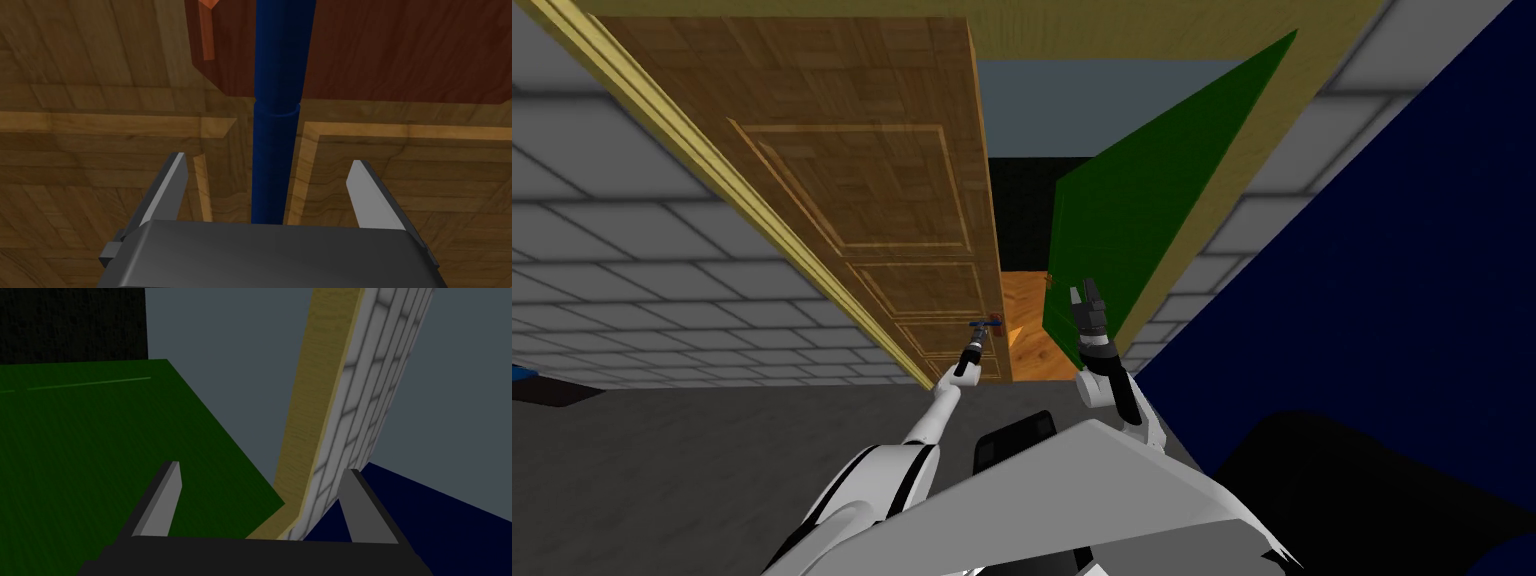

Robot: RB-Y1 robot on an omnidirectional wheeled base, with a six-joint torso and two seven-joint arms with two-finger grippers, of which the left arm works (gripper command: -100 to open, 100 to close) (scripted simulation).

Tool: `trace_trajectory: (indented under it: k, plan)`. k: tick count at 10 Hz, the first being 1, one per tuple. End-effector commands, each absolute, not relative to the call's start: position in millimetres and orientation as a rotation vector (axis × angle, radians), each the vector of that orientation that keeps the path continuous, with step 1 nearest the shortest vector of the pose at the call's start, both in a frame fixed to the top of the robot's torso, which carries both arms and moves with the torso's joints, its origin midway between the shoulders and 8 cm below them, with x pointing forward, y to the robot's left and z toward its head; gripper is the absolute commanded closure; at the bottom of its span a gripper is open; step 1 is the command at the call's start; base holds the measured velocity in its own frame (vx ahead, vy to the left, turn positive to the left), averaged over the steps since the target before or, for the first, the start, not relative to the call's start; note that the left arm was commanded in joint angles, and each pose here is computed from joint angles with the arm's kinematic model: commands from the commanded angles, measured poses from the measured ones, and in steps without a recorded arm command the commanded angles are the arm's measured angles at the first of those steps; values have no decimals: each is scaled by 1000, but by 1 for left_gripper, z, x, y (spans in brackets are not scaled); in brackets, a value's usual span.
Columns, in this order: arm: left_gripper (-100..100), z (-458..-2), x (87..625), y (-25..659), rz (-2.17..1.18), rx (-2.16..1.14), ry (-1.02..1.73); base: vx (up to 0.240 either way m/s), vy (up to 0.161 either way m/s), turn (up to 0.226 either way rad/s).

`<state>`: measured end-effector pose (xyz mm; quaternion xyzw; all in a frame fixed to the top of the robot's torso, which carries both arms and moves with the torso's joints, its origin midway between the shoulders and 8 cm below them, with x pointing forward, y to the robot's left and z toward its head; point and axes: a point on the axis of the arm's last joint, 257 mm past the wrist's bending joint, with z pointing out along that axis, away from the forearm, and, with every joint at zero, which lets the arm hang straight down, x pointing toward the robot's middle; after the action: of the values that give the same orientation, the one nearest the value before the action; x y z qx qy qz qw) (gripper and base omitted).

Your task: Push the door open

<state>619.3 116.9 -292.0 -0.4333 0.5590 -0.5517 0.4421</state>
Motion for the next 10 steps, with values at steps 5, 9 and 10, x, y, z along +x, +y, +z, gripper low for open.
trace_trajectory:
  k: [5,9,10]
  plan:
    - [100,-293,619,114,-1374,-1080,1386,42,-6,-8]
    - [100,-289,623,126,-1360,-1082,1369,20,-14,7]
    - [100,-289,624,132,-1352,-1086,1363,148,-118,44]
